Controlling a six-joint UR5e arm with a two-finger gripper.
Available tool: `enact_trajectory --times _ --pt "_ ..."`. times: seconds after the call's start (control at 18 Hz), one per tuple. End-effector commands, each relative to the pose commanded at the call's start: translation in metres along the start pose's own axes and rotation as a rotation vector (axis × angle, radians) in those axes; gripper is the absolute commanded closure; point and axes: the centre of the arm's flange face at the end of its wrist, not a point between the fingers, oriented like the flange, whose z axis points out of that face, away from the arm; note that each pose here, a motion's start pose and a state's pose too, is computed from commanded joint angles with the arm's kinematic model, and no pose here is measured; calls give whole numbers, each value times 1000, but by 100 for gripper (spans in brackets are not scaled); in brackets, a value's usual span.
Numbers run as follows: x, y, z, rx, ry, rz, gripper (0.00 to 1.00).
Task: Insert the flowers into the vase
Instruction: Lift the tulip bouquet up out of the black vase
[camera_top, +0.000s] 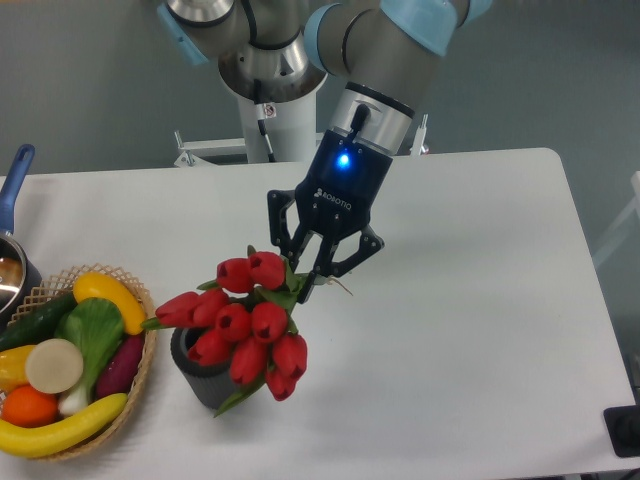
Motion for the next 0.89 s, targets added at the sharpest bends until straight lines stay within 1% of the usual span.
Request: enact_trajectory --times 0.11,0.28,0.44,0.56,0.67,0.83,0.89 --pt "3 -3 13 57 51 32 69" --pt "10 -6 26 140 146 80 69" --pt "16 -8 30 218 222 94 69" --pt "20 -13 26 285 275 94 69" --pt "20 -12 25 314 297 87 69" --pt "24 -15 27 327 310 111 69" --pt "29 -14 37 342 339 129 70"
